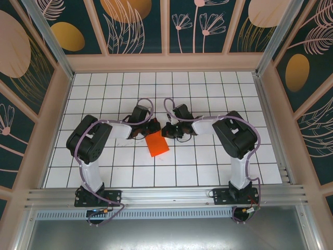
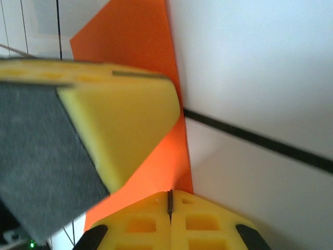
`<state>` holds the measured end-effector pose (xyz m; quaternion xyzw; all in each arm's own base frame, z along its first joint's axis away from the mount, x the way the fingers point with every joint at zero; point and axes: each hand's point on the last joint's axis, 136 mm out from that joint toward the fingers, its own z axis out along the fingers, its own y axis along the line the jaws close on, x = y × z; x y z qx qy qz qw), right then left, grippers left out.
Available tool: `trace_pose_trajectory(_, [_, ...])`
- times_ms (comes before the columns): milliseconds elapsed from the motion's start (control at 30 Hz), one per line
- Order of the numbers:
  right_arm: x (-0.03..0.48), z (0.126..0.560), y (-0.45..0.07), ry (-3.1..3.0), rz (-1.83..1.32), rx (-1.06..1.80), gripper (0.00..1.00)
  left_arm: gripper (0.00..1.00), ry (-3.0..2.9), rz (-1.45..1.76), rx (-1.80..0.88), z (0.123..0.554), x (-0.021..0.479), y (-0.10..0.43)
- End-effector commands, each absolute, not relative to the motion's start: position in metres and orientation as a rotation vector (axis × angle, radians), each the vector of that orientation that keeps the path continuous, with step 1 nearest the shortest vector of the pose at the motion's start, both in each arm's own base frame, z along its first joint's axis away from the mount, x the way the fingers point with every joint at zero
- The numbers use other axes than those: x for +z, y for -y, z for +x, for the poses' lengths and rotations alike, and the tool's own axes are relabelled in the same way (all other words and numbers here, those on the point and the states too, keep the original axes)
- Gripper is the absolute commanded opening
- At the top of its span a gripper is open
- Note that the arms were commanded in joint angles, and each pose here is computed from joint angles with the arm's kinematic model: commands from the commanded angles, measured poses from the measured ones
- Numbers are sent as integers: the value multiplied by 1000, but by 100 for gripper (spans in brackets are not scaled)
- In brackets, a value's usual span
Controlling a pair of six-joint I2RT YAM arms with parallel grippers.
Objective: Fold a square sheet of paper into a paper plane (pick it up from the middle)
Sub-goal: First fold in half a square sheet of paper at the center of the table.
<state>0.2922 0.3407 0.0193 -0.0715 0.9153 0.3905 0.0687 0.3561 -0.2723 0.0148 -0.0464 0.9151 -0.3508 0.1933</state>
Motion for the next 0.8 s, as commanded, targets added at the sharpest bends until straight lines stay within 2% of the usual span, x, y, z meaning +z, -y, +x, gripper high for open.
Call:
trace_pose_trajectory(0, [15,249,-331,-2849,-315,1196,0,0,-2685,-196,-863,336,-23,252])
trace_pose_trajectory(300, [16,213,-304,-2894,-352,1162,0,0,-2682,-196,-876,334,-22,252])
trace_pose_trajectory(533, [54,250,-332,-2724,-381,1217,0,0,-2673,-191,-897,334,-18,254])
trace_pose_trajectory(767, [40,277,-350,-2715,-339,1196,0,0,-2668,-190,-913,333,-15,255])
